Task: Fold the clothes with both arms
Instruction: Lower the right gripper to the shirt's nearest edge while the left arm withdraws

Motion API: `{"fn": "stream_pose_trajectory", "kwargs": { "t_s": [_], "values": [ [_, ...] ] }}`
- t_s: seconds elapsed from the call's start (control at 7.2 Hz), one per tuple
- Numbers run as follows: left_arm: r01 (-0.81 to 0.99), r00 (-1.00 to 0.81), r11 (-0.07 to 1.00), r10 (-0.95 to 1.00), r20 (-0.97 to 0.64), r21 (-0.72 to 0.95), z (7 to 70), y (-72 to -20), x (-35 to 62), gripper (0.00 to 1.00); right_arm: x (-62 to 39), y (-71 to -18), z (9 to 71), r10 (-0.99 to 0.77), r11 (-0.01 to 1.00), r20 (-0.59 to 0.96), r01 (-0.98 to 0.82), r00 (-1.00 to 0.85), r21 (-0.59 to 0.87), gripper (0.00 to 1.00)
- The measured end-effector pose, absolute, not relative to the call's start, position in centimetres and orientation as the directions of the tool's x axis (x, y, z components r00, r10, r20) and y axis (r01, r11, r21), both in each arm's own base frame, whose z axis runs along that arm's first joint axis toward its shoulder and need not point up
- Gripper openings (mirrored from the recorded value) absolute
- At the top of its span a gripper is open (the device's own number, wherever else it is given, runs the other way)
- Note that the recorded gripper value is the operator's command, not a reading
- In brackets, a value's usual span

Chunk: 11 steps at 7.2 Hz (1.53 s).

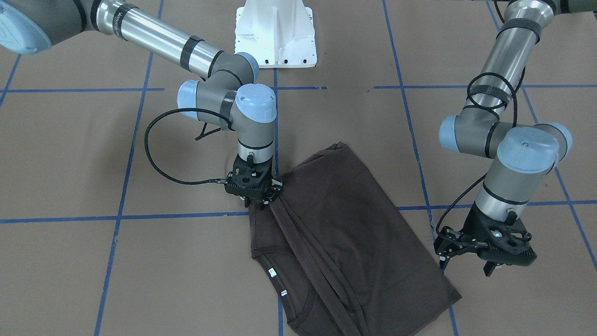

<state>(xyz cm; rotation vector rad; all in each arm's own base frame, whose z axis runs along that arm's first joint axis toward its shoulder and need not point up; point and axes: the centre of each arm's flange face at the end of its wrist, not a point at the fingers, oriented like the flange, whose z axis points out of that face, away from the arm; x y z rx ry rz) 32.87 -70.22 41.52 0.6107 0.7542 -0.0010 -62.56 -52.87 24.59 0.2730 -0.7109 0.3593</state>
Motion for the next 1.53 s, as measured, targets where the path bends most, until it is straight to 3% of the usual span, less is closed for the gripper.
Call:
{"fn": "stream_pose_trajectory", "kwargs": {
  "t_s": [0.56, 0.83, 1.53],
  "values": [
    [0.212, 0.734, 0.827, 0.216, -0.643, 0.520, 41.3, -70.1, 33.2, 1.00, -62.3, -52.7, 24.2, 0.250, 0.899, 0.678, -0.426, 0.692, 0.103, 0.00],
    [0.207, 0.732, 0.828, 0.223, -0.644, 0.521, 41.2, -69.8, 33.7, 1.00, -59.1, -49.9, 24.0, 0.245, 0.900, 0.689, -0.424, 0.682, 0.099, 0.00],
    [0.200, 0.724, 0.825, 0.240, -0.647, 0.529, 40.5, -69.3, 34.5, 1.00, -51.3, -28.4, 28.2, 0.234, 0.894, 0.741, -0.439, 0.629, 0.090, 0.00]
  ]
}}
